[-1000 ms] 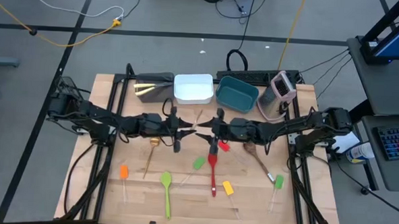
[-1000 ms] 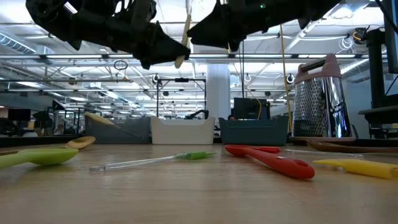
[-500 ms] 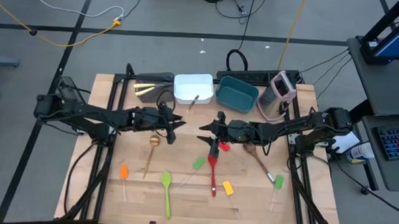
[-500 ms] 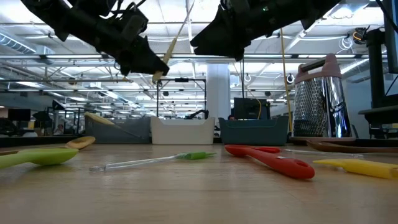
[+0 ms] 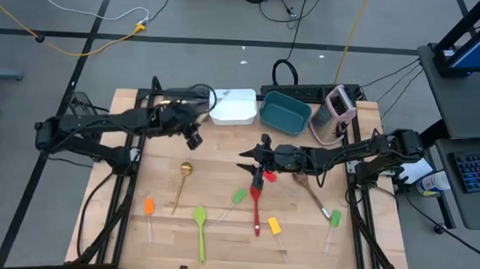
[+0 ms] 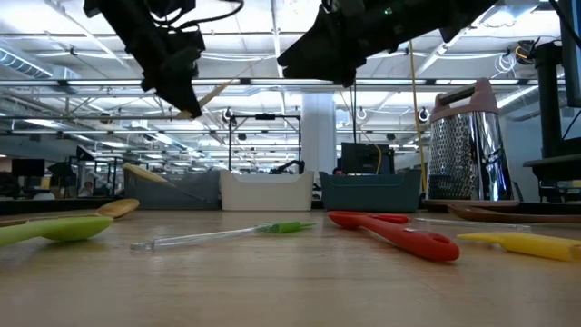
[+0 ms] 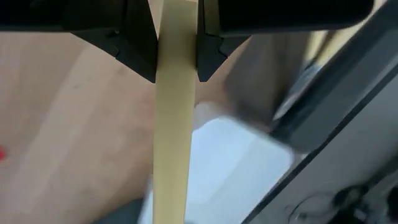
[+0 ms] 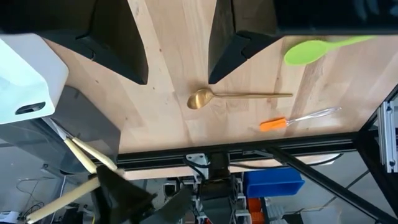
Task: Pick & Place Kitchen Items
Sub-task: Put the yellow table knife into the black bin
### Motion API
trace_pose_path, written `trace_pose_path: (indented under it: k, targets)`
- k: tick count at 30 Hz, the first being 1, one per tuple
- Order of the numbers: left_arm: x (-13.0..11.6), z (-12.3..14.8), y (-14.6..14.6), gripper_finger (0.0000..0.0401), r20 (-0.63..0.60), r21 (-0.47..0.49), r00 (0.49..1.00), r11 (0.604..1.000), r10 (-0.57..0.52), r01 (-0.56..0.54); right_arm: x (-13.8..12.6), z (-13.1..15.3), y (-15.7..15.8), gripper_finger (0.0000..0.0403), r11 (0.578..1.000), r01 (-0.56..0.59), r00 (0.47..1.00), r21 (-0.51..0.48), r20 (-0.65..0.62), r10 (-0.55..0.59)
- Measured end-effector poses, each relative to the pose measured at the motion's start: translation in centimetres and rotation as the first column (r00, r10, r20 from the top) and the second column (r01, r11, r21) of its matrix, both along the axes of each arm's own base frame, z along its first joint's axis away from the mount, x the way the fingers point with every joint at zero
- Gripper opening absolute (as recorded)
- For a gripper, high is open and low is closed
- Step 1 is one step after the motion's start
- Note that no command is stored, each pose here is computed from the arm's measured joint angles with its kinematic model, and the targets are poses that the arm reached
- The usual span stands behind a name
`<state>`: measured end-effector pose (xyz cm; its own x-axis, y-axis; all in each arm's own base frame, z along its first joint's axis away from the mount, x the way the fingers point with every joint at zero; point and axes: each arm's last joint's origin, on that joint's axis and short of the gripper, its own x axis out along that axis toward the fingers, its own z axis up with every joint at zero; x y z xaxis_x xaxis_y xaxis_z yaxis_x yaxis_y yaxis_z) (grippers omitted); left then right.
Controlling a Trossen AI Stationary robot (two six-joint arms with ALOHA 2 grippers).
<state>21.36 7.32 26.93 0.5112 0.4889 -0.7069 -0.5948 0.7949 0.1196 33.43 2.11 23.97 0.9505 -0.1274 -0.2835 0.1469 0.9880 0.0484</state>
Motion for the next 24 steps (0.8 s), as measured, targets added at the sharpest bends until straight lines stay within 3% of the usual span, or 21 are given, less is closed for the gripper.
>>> trace_pose_path:
  k: [9,16,21,24]
  targets:
    - [-2.4,0.1,3.0,0.0069,-0.146,-0.063,0.975,0.982,0.165,-0.176,0.0,0.0,0.0,0.0157,1.000,0.000,1.000,0.000,0.003,0.000]
    - [-4.7,-0.5,4.6,0.0069,-0.224,-0.136,0.909,0.912,0.352,-0.387,0.0,0.1,0.0,0.0157,1.000,0.000,1.000,0.000,0.010,0.000]
    - [-5.2,-1.2,5.4,0.0069,-0.300,-0.156,0.880,0.892,0.367,-0.425,0.0,0.1,0.0,0.0157,1.000,0.000,1.000,0.001,0.012,0.000]
    - [-5.0,-2.1,5.7,0.0069,-0.353,-0.235,0.881,0.882,0.314,-0.409,0.1,0.2,-0.1,0.0156,1.000,0.001,1.000,-0.002,0.020,-0.001]
